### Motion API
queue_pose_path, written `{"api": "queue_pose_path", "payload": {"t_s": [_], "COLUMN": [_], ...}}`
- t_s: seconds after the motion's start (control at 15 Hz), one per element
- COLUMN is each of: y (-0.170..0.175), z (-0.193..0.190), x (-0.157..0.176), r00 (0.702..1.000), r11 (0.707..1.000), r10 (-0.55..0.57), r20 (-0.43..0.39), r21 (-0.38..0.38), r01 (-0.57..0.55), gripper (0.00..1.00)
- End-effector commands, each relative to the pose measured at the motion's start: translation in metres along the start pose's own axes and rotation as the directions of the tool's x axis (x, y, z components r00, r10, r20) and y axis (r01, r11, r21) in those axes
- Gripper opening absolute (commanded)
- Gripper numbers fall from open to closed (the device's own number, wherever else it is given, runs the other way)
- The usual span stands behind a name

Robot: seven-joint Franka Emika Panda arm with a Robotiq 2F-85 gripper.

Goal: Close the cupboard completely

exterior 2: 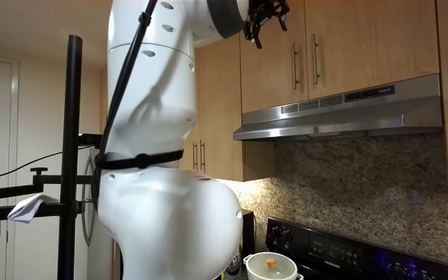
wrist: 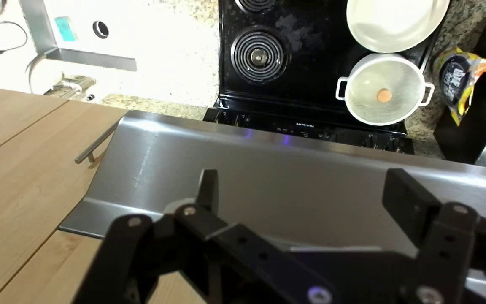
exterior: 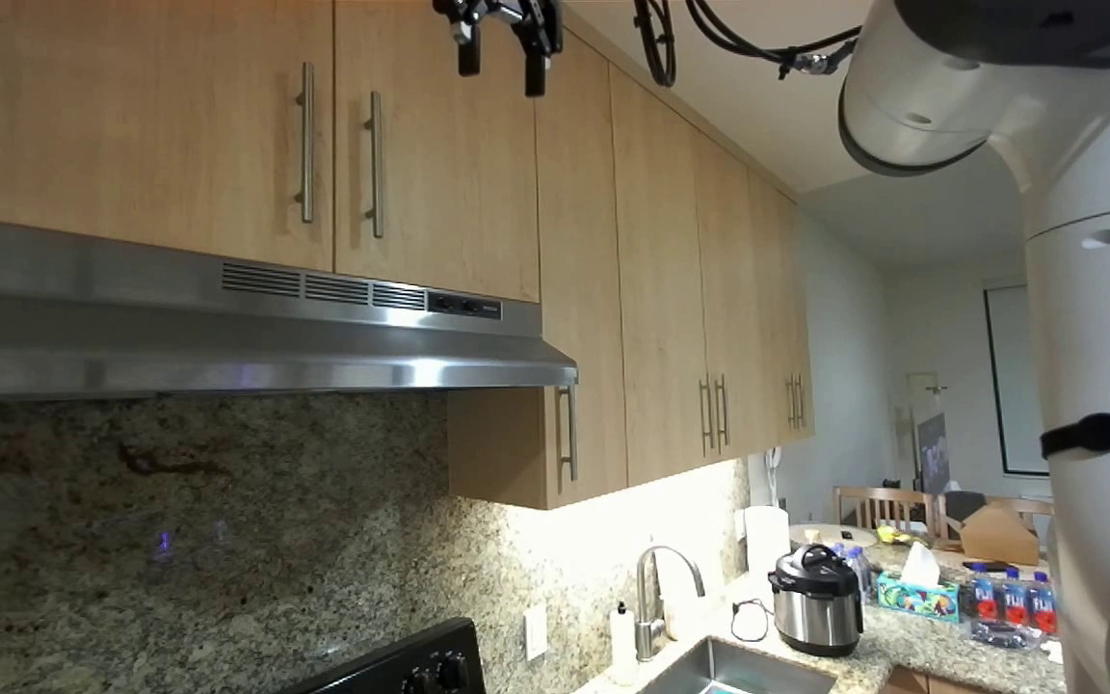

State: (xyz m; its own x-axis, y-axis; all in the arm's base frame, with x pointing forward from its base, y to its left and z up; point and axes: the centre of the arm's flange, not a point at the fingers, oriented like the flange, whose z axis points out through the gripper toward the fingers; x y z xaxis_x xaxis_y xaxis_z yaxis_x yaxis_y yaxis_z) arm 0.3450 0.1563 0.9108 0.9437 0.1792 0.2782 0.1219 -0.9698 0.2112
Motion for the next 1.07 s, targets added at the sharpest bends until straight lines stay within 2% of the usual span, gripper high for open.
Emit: {"api": "queue_pose_path", "payload": {"t_s": [0.0,0.13,0.2,0.4,0.73,0.93,1.0], "y": [-0.003,-0.004,-0.015,-0.023,-0.045,-0.055,-0.056], "z": [-0.016,-0.015,0.08,0.122,0.238,0.304,0.311], "x": [0.005,-0.004,-0.003,0.017,0.058,0.063,0.056], "r00": [0.996,0.978,0.962,0.918,0.856,0.827,0.829], "r11": [0.999,0.999,0.999,0.993,0.976,0.973,0.975], "r10": [0.003,0.002,0.003,-0.021,-0.09,-0.08,-0.052], "r20": [0.092,0.208,0.275,0.397,0.51,0.556,0.556], "r21": [0.042,0.051,0.05,0.115,0.215,0.225,0.207], "r01": [-0.007,-0.013,-0.018,-0.027,-0.026,-0.057,-0.078], "gripper": [1.0,1.0,1.0,1.0,1.0,1.0,1.0]}}
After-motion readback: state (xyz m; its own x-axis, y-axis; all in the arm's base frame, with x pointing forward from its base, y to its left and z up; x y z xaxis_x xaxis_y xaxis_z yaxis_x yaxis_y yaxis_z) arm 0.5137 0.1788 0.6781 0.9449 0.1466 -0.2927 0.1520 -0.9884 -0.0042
